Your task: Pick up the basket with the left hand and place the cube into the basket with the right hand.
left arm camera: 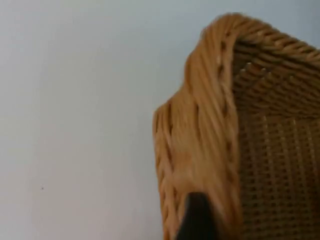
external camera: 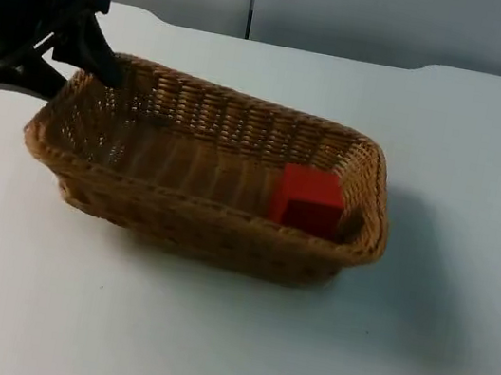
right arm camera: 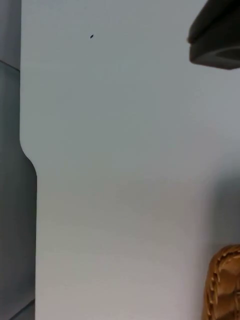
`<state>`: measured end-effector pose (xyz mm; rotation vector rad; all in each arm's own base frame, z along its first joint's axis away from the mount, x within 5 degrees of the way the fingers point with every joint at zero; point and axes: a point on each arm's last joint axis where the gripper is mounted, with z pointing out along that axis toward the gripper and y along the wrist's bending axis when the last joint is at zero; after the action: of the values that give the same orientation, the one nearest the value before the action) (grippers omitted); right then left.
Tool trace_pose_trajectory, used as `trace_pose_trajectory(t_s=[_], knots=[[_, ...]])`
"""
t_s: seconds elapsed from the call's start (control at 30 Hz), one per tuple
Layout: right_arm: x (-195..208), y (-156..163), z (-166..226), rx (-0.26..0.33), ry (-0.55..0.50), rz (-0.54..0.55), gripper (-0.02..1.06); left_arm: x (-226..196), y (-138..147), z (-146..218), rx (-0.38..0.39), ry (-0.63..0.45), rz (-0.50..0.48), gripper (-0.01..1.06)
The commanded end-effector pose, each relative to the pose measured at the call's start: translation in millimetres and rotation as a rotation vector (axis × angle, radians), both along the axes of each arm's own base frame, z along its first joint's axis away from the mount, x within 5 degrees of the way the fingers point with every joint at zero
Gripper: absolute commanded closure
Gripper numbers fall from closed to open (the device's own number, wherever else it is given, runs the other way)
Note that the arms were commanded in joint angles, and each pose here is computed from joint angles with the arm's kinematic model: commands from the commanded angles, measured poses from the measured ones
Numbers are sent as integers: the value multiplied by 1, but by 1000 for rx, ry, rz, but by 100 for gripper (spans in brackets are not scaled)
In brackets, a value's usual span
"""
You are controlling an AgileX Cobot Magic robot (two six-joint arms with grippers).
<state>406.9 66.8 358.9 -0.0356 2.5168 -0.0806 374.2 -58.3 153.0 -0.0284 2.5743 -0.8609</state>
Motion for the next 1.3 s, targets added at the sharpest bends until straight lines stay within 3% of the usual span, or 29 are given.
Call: trace_pose_trajectory(t_s=[0.0,0.37,0.5,0.6,0.83,1.03,1.13,1.27], knots=[[-1,-2,3,0,-6,2,105,3,-1,4,-19,-14,20,35],[0,-1,4,7,-31,7,105,5,6,11,87,-86,-63,35],[2,-1,5,2,-53,10,105,7,18,44,132,-194,6,57],[1,-8,10,-91,-56,15,105,-2,35,89,189,-321,69,103],[-9,-19,54,-192,-111,-10,105,-46,56,175,268,-530,142,105],[-31,-24,109,-179,-247,-25,105,-85,58,212,383,-597,104,105],[-59,-29,148,-161,-366,-23,105,-117,59,232,461,-602,97,105],[-94,-36,180,-142,-460,-34,105,-144,58,248,477,-613,113,105]])
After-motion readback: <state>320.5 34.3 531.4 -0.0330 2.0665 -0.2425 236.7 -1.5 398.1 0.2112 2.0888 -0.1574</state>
